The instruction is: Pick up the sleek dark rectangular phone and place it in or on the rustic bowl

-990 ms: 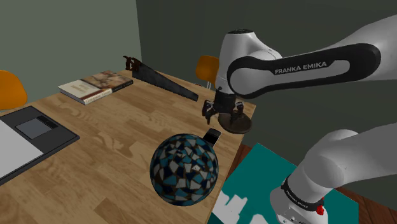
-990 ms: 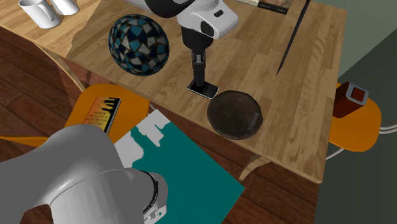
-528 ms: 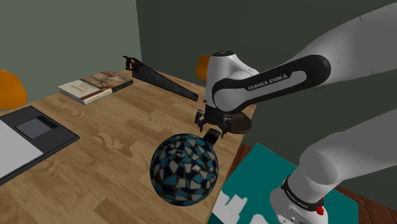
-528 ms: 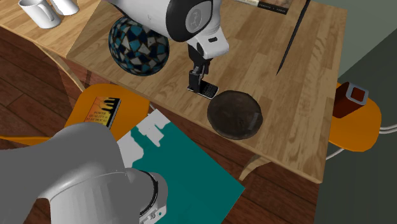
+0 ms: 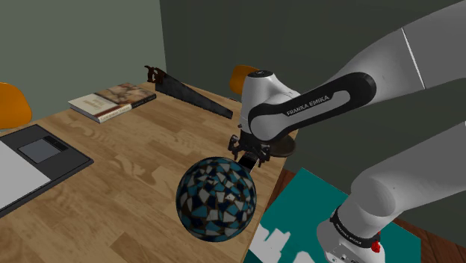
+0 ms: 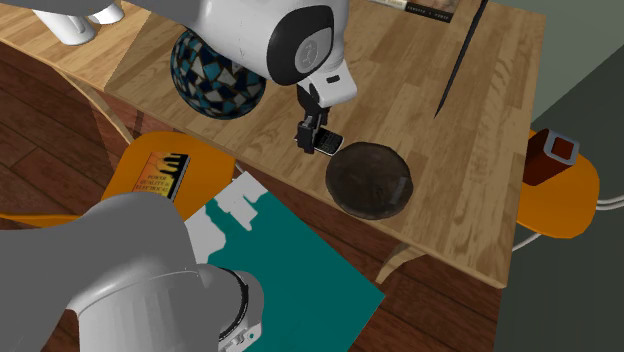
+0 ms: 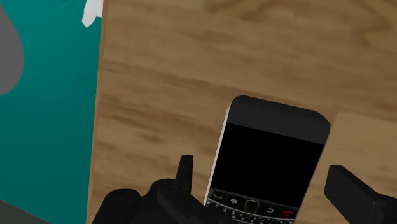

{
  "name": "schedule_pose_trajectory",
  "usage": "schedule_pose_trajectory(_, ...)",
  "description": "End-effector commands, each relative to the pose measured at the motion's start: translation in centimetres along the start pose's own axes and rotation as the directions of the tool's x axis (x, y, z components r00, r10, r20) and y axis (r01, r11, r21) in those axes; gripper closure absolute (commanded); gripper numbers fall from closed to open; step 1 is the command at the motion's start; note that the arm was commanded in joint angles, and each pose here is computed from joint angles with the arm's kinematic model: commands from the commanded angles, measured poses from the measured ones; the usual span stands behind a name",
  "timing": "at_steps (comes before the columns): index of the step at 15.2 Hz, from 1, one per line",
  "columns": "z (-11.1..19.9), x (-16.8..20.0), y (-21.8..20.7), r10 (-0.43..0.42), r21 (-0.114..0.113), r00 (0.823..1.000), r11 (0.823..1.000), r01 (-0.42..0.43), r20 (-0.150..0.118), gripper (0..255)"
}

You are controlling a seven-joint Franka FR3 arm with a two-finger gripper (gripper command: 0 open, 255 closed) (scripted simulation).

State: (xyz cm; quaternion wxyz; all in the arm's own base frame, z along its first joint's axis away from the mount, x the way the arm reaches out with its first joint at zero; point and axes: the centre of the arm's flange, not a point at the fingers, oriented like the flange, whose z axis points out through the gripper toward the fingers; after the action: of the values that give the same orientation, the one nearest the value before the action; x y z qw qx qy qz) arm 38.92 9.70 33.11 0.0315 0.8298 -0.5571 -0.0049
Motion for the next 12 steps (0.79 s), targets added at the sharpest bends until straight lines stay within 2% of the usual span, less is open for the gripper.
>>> schedule_pose_trajectory(1,0.05,-0.01,-0.01,0.000,0.000,1.000,1.000,0.000,0.000,0)
schedule_pose_trajectory(4,0.04,-0.01,0.00,0.000,0.000,1.000,1.000,0.000,0.000,0)
schedule_pose_trajectory(5,0.04,-0.01,0.00,0.000,0.000,1.000,1.000,0.000,0.000,255)
schedule_pose_trajectory(12,0.02,0.01,-0.01,0.000,0.000,1.000,1.000,0.000,0.000,255)
